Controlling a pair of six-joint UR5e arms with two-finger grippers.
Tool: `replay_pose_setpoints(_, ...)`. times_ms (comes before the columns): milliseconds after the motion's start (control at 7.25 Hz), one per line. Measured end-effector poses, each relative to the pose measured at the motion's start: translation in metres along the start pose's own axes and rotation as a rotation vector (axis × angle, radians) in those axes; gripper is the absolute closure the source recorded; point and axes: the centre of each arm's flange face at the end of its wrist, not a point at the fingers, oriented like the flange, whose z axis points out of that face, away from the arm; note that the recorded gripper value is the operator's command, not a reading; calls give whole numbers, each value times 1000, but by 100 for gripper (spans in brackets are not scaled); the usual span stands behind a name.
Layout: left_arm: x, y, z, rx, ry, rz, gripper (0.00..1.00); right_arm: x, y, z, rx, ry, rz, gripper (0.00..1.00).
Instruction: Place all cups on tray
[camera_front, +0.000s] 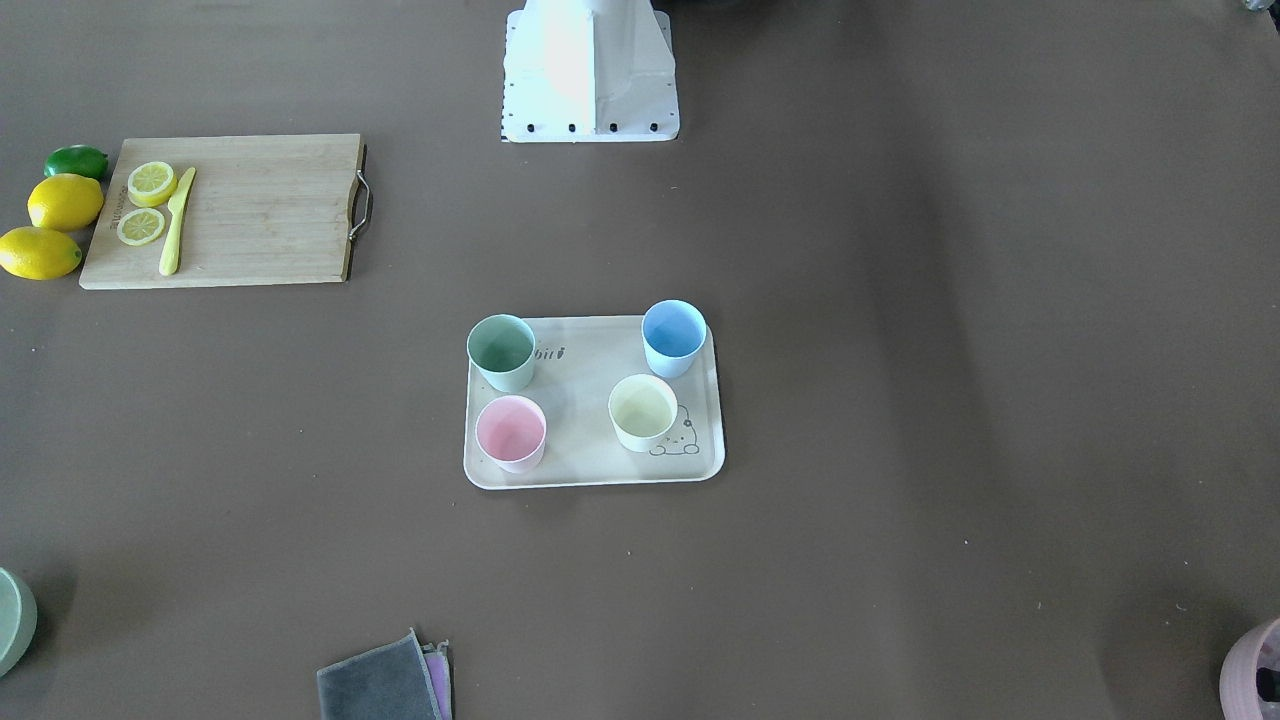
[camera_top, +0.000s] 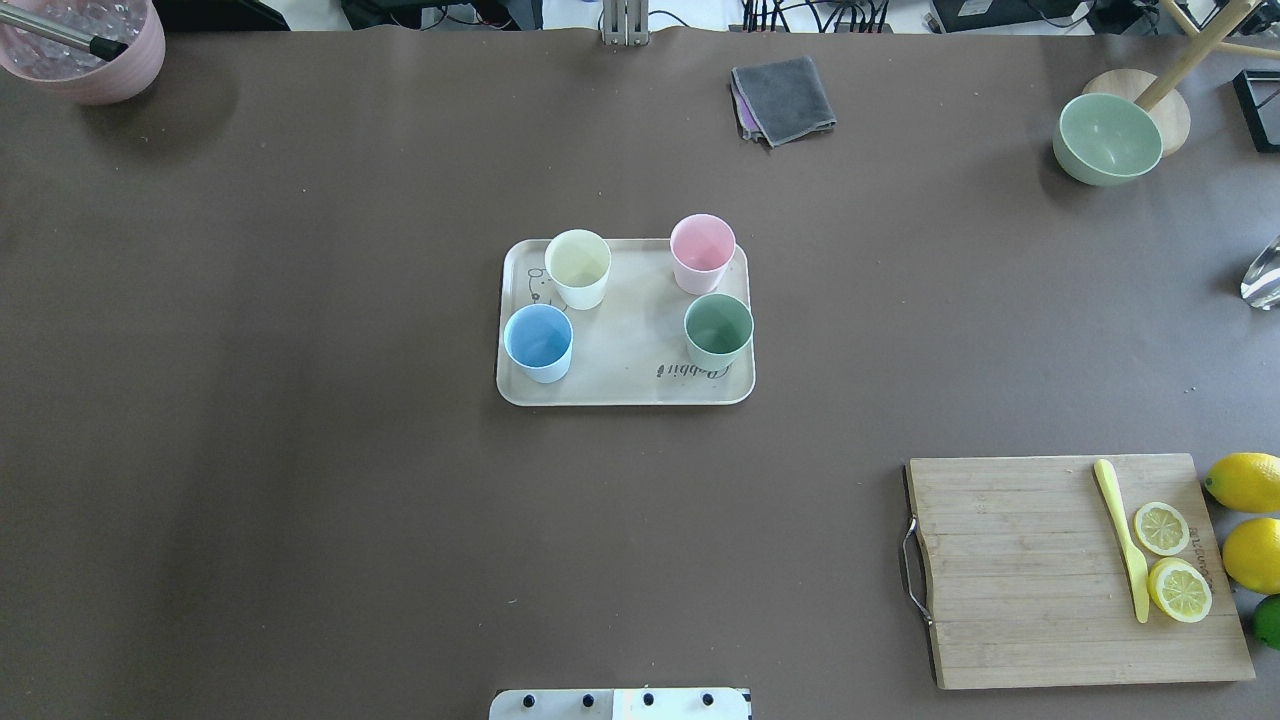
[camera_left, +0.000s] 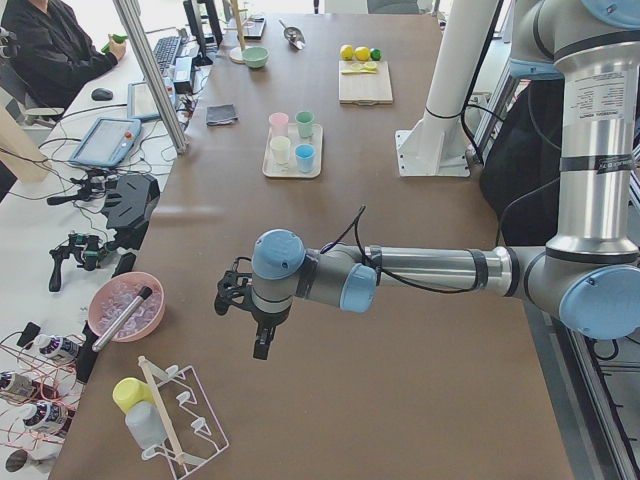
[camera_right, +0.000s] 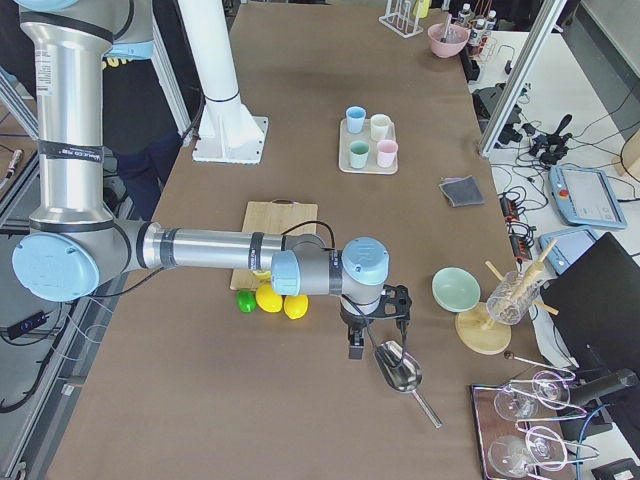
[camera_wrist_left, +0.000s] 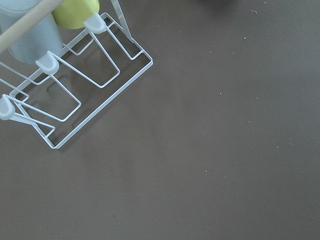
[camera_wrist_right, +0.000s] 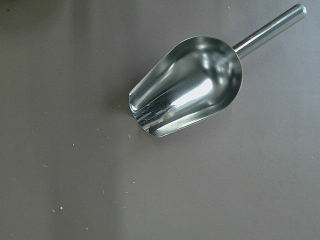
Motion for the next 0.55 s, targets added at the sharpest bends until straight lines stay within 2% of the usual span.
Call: replay_pose_setpoints(552,0,-3,-1,1,-3,0,2,1,-1,-2,5,2,-2,0)
